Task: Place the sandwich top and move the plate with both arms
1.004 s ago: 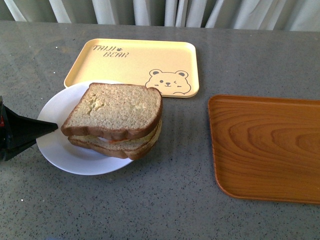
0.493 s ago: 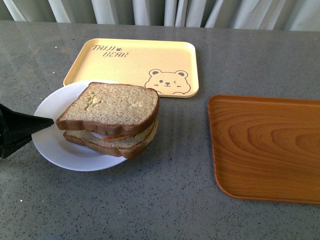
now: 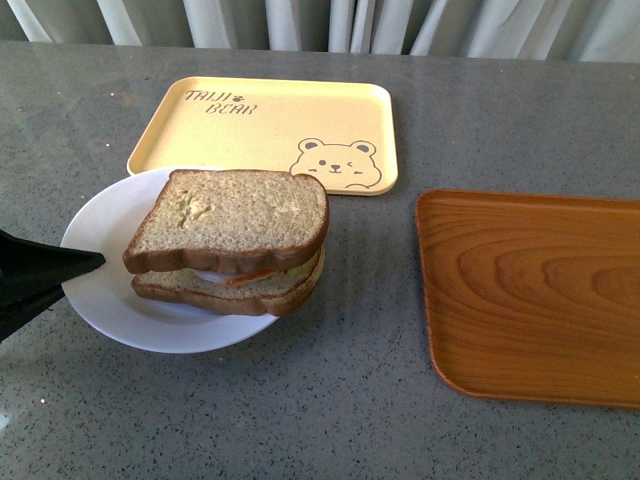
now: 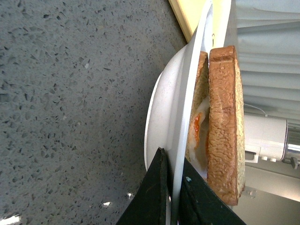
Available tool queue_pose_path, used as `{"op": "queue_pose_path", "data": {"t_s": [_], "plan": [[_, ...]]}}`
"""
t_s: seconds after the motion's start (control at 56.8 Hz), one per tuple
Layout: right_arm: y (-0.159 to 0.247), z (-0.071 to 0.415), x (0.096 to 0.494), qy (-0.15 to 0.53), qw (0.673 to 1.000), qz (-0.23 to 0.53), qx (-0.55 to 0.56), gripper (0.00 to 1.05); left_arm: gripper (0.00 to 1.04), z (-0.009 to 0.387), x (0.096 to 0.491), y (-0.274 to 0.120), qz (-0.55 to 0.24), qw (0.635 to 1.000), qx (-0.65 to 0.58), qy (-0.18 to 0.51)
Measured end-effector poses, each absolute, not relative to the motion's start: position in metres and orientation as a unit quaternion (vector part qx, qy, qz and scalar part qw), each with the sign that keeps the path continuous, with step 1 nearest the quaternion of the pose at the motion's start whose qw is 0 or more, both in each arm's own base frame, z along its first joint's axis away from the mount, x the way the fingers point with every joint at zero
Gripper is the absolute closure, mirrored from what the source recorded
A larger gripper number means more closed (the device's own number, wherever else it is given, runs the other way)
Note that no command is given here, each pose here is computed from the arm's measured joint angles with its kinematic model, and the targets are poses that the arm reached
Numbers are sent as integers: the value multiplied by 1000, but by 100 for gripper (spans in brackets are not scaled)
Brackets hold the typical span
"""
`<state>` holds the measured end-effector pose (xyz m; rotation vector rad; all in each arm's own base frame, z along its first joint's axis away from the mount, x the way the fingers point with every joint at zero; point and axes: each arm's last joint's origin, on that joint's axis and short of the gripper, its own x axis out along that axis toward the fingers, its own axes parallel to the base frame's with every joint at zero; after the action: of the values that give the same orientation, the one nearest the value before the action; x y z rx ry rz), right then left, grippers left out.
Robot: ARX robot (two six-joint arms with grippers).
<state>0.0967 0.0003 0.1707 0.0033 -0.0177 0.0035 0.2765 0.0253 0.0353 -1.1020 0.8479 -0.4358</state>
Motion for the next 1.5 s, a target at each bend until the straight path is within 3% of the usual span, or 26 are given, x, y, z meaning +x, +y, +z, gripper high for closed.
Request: {"op": "queue_pose_path", "data": {"t_s": [0.37,0.828,1.497], "plan": [[0,171,97,-9,1000,2,2,9,103,46,284,15,-207,739,-517,380],[0,171,97,-9,1000,2,2,9,103,75,341,4,-236,742,-503,375],[0,171,97,-9,1000,2,2,9,103,61,422,-3,-254,741,-470,406]]}}
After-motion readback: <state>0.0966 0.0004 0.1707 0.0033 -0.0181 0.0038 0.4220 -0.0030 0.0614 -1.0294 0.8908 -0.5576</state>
